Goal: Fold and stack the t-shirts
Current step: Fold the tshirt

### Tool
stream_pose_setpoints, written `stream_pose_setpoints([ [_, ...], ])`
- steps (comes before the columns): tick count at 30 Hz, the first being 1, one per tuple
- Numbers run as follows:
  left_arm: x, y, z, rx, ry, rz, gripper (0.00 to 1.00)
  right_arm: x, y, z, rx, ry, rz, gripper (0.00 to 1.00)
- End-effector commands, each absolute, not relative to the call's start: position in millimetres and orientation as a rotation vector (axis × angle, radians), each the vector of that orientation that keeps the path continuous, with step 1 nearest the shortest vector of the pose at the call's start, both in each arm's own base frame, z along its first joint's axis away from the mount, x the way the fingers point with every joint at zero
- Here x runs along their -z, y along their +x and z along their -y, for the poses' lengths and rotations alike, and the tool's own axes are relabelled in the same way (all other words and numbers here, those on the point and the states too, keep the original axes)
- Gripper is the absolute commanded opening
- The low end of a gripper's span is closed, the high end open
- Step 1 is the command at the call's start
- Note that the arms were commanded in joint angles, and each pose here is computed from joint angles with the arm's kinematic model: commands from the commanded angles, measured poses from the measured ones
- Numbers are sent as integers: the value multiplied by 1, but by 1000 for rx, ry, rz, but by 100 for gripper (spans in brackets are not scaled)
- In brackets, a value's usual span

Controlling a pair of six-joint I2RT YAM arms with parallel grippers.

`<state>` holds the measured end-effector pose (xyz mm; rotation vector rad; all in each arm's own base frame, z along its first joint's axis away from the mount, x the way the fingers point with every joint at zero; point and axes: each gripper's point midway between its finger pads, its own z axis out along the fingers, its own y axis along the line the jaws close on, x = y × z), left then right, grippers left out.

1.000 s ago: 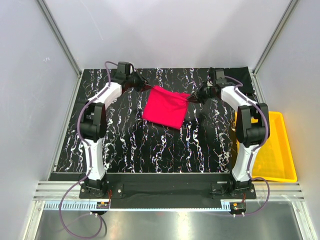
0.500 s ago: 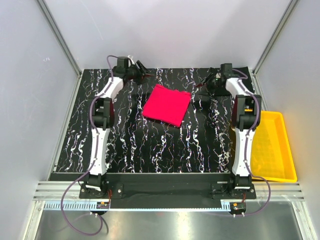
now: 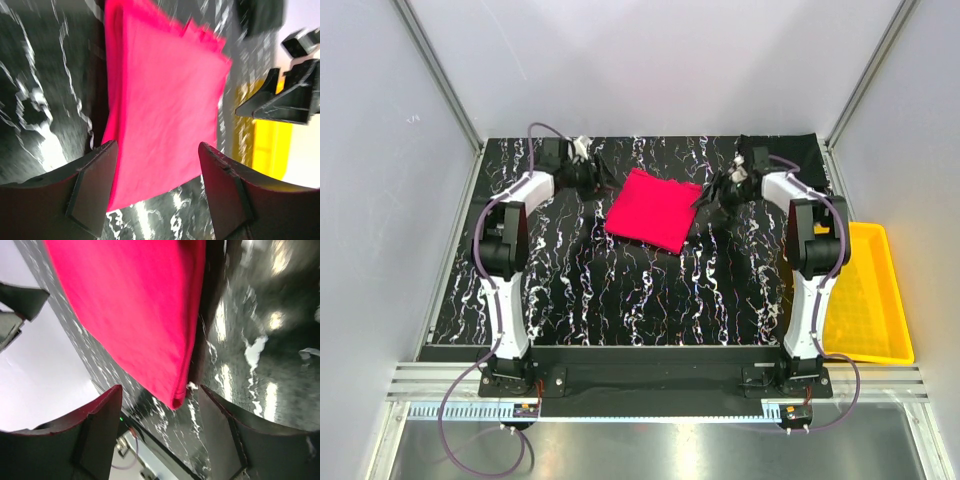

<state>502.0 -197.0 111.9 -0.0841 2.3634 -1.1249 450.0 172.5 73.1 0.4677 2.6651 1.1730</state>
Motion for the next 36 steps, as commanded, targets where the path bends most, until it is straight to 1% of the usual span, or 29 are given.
stream_pose_setpoints([
  [1,-95,482,212,1133,36,-2390,70,-81,427,-197,-1229,304,-2654,69],
  [5,-71,458,217,1142,23,-2458,68,-65,404,-213,-1234,253,-2705,69],
  [7,-68,450,221,1151,45,-2453,67,-57,394,-218,-1247,236,-2720,69],
  [8,-63,439,224,1172,43,-2469,65,-55,390,-222,-1243,224,-2725,68],
  [9,-64,435,226,1187,47,-2460,60,-54,388,-222,-1241,221,-2727,68],
  [10,-62,427,231,1203,54,-2469,57,-49,382,-220,-1239,239,-2744,67],
  [12,-56,402,238,1232,40,-2509,52,-50,376,-218,-1237,246,-2747,67],
  [13,-58,394,241,1248,35,-2506,51,-46,367,-217,-1233,257,-2767,66],
  [14,-57,374,240,1268,-8,-2526,50,-52,364,-215,-1229,251,-2755,67],
  [15,-59,368,239,1258,-17,-2519,50,-54,361,-213,-1220,256,-2753,67],
  [16,-60,361,236,1244,-39,-2521,55,-49,353,-207,-1190,281,-2770,67],
  [17,-50,350,227,1196,-97,-2553,57,-57,353,-203,-1179,290,-2752,68],
  [18,-61,348,222,1175,-99,-2533,58,-58,354,-197,-1167,310,-2743,68],
  [21,-68,359,200,1125,-121,-2522,63,-62,361,-183,-1118,331,-2716,70],
  [22,-81,372,199,1130,-78,-2482,63,-68,373,-178,-1106,333,-2688,70],
  [24,-90,388,192,1126,-76,-2454,64,-67,386,-173,-1087,314,-2679,70],
  [25,-96,405,192,1132,-60,-2426,64,-80,406,-170,-1068,290,-2632,70],
  [26,-100,412,193,1143,-38,-2409,64,-71,413,-170,-1062,279,-2648,70],
  [27,-101,422,191,1143,-35,-2397,63,-72,422,-170,-1063,271,-2641,70],
  [28,-103,438,192,1136,-25,-2380,62,-88,442,-173,-1069,228,-2591,69],
  [29,-101,446,193,1134,-13,-2375,60,-78,449,-174,-1070,234,-2611,68],
  [30,-100,453,194,1135,-9,-2369,58,-90,466,-176,-1071,206,-2568,66],
  [32,-95,470,197,1145,-10,-2364,55,-78,479,-178,-1072,206,-2575,65],
  [33,-94,476,199,1148,-4,-2350,54,-87,492,-179,-1077,186,-2542,63],
  [35,-94,489,202,1167,-12,-2321,54,-74,500,-182,-1094,189,-2555,61],
  [36,-92,490,203,1170,-18,-2318,54,-78,507,-184,-1099,179,-2539,59],
])
